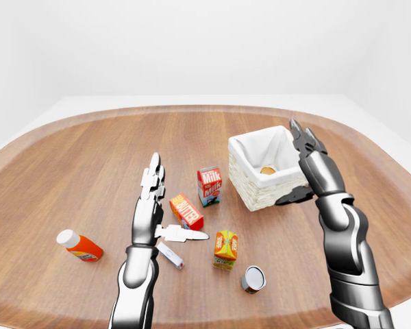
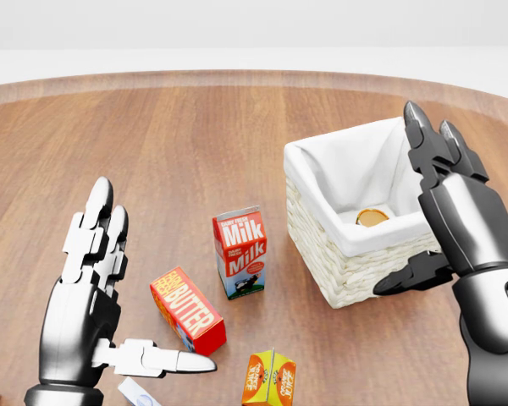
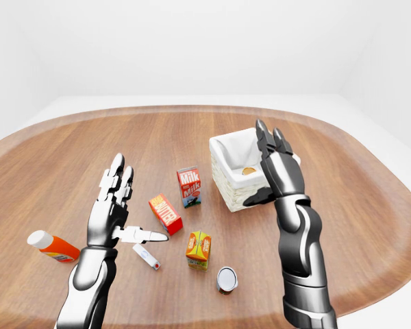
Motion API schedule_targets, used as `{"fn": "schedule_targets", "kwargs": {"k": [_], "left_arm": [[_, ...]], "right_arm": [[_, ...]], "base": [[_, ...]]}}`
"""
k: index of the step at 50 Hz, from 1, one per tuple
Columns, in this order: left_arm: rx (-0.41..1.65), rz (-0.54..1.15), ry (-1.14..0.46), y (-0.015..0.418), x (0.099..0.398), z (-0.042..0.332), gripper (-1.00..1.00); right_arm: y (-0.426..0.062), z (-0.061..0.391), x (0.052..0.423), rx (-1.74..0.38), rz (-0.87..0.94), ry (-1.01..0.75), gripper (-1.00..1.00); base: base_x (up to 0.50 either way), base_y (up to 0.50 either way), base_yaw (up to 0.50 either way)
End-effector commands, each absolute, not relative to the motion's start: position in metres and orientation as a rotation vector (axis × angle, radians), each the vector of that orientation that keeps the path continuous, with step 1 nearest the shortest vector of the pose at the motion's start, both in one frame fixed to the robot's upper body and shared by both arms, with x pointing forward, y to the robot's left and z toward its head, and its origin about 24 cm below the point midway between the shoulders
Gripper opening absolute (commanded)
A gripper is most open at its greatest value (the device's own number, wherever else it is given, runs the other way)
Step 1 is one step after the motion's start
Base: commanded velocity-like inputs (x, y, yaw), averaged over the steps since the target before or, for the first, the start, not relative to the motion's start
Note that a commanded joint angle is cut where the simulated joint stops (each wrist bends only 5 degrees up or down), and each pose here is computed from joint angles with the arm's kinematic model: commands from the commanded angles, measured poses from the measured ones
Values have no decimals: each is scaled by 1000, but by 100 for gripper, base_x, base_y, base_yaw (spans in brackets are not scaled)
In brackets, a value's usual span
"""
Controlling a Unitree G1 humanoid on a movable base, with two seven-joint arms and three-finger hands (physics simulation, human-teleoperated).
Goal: Pick up the alphabet soup and the tomato sauce, and put them in the basket.
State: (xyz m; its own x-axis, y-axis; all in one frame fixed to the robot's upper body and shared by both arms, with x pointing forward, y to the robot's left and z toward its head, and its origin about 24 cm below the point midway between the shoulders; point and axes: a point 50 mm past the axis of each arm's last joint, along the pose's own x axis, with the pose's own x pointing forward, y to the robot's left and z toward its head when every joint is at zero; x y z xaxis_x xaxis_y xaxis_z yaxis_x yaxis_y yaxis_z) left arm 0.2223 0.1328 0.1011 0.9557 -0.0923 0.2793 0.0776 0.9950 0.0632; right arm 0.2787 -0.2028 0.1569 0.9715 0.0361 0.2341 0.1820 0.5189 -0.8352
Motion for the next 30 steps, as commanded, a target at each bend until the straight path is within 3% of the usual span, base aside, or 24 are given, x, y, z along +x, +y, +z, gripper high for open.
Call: {"fn": "schedule_targets", "kwargs": {"k": [1, 30], "left_arm": [[72, -88, -277, 133, 222, 99, 100], [72, -88, -277, 133, 222, 99, 100]], "right_arm": [[-203, 141, 266, -976, -80, -225, 100], [-200, 129, 230, -944, -50, -223, 100]], "base": [[0, 0, 0], [0, 0, 0]]}}
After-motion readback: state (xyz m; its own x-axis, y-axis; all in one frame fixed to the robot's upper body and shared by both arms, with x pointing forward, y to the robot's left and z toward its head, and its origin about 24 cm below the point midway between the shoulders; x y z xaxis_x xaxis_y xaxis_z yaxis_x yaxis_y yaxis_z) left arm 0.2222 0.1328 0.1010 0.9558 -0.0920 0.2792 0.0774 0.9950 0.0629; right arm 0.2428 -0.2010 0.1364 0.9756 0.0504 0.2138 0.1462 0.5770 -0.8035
